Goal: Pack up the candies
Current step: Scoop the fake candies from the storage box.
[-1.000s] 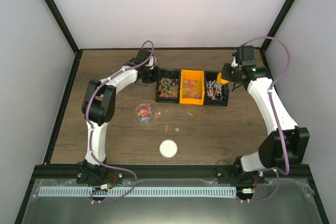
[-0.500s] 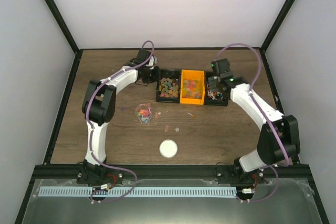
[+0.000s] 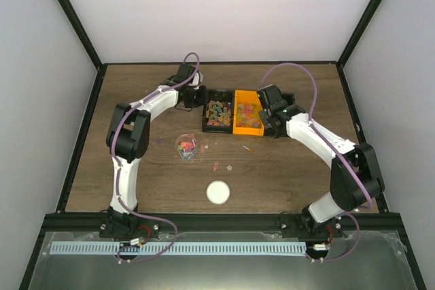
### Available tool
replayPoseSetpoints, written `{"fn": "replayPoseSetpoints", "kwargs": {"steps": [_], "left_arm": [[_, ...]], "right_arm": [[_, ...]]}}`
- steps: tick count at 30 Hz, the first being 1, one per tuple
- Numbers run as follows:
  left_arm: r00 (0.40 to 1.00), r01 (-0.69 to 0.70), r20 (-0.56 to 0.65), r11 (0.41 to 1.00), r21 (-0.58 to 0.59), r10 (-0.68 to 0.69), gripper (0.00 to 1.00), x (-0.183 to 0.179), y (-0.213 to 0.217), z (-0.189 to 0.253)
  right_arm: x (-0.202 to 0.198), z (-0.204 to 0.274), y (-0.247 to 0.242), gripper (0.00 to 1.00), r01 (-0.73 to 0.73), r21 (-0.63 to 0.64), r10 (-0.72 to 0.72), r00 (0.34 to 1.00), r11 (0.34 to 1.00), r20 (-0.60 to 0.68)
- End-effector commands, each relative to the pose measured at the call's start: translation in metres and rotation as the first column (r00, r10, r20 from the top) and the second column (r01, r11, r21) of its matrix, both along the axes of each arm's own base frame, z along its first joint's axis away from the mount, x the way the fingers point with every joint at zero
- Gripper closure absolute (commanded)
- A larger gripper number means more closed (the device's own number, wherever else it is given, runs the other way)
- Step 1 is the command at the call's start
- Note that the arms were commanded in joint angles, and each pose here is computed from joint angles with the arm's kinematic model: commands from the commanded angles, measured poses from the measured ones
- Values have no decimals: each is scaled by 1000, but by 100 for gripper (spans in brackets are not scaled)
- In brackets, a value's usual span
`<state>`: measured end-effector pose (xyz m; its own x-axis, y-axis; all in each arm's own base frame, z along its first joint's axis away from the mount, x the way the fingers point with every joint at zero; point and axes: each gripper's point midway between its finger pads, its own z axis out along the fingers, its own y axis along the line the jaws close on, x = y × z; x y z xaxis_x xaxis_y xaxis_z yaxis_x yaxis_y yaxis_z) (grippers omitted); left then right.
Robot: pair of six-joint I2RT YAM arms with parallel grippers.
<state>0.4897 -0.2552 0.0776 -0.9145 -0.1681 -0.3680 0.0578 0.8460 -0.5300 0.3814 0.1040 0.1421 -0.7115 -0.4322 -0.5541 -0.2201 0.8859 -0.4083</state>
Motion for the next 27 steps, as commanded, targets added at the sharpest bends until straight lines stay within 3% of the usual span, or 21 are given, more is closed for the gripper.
{"fn": "replayPoseSetpoints", "kwargs": {"steps": [1, 10, 14, 22, 27], "left_arm": [[998, -8, -64, 999, -32, 6, 91, -2, -4, -17], [998, -9, -65, 999, -37, 7, 91, -2, -5, -17], [998, -10, -63, 999, -35, 8, 91, -2, -4, -16], [998, -13, -65, 1000, -28, 11, 91, -4, -1, -17], [998, -15, -65, 999, -41, 12, 91, -4, -3, -17]], "right_arm": [[-59, -49, 27, 99, -48, 161, 96, 946, 986, -309], [-85, -48, 56, 99, -58, 345, 198, 901, 937, -387], [-72, -49, 35, 99, 59, 263, 43, 929, 963, -368], [-31, 18, -27, 99, 258, 143, -236, 960, 956, -153], [-29, 11, -58, 99, 280, -20, -280, 954, 960, -108]]}}
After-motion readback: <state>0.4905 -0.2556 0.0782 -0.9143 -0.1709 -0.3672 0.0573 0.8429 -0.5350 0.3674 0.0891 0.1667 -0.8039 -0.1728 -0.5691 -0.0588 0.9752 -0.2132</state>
